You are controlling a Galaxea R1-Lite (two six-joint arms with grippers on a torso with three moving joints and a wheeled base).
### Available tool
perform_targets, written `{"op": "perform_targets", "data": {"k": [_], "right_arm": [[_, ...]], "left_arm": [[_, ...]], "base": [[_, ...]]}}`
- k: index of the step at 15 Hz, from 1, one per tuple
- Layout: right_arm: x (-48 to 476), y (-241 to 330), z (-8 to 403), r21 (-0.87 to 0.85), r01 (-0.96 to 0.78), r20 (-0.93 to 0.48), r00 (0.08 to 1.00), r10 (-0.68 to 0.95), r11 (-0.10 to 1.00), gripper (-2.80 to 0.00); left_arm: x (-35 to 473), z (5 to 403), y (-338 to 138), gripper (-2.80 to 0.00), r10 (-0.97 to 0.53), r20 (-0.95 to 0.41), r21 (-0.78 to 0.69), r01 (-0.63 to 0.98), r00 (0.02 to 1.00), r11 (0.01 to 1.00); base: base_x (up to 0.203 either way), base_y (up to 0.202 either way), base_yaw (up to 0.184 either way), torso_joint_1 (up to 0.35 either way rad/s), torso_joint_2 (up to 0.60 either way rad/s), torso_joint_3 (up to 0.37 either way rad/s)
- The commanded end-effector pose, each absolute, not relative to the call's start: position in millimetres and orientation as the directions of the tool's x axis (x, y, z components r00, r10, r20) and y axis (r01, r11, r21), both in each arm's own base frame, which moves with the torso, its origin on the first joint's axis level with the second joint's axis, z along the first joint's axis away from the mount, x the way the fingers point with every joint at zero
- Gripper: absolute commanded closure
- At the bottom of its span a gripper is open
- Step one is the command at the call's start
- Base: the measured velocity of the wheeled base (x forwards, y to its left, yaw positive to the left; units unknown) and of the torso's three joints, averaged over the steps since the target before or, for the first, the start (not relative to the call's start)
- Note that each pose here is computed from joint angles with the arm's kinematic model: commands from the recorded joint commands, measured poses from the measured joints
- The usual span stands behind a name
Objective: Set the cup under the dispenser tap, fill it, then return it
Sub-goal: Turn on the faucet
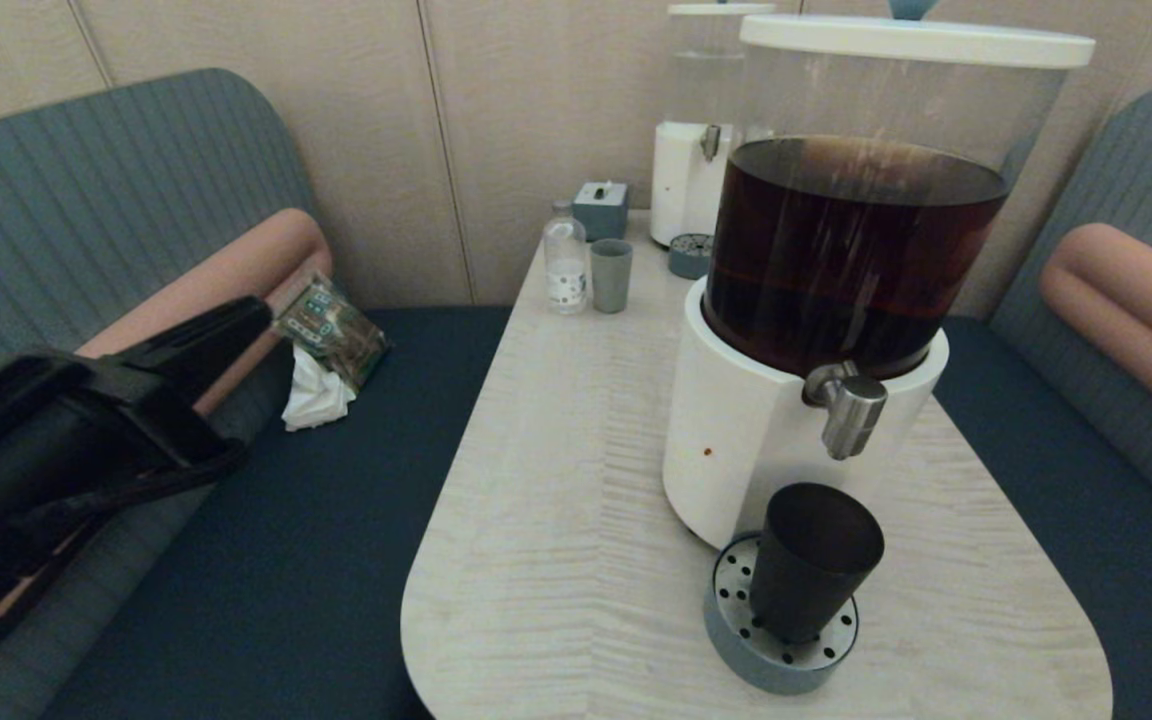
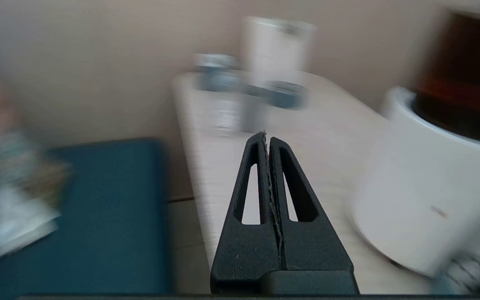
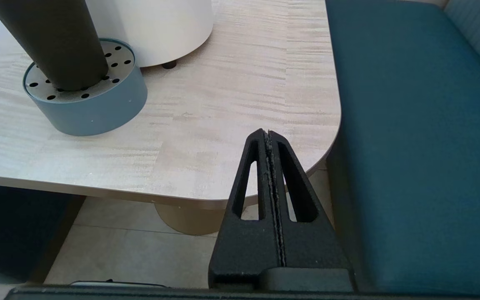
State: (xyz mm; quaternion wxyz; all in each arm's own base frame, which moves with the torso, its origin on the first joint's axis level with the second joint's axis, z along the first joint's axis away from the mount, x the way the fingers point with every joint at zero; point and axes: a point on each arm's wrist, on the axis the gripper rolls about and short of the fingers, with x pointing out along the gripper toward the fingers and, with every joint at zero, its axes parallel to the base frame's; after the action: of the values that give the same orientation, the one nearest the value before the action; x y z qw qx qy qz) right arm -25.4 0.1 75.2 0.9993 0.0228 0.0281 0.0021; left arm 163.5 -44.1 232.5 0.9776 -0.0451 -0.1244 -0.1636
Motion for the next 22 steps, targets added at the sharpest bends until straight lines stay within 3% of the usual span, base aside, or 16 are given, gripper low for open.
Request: {"op": "perform_targets", "data": {"k": [1,8,12,20,22], "right_arm": [[-25.2,0.1,75.0,0.046,-0.003,-0.058,0.998,0.006,0.999,0.00],[-25.2,0.1,75.0,0.046,-0.003,-0.058,0.998,0.006,0.999,0.00],[-25.2,0.1,75.0,0.046,-0.003,-0.058,0.998,0.006,0.999,0.00],[-25.2,0.1,75.0,0.045,-0.004,-0.058,0.998,0.006,0.999,0.00],[-25.2,0.1,75.0,0.045,-0.004,-0.058,0.998,0.006,0.999,0.00]], "left_arm": [[122.3,253.0,-25.9,0.00,-0.151,0.343,-0.095,0.195,0.927,0.976],[21.5,231.5,3.6,0.00,0.162,0.379,-0.237,-0.074,0.911,0.969],[-26.4,209.3,6.4,0.00,0.235,0.431,-0.263,-0.128,0.871,0.956],[-56.4,174.9,4.4,0.00,0.226,0.616,-0.197,-0.130,0.754,0.972],[-49.8,151.9,3.3,0.00,0.174,0.579,-0.114,-0.132,0.796,0.985]], "base": [[0.000,0.000,0.000,0.000,0.00,0.000],[0.000,0.000,0.000,0.000,0.00,0.000],[0.000,0.000,0.000,0.000,0.00,0.000],[0.000,0.000,0.000,0.000,0.00,0.000],[0.000,0.000,0.000,0.000,0.00,0.000]]}}
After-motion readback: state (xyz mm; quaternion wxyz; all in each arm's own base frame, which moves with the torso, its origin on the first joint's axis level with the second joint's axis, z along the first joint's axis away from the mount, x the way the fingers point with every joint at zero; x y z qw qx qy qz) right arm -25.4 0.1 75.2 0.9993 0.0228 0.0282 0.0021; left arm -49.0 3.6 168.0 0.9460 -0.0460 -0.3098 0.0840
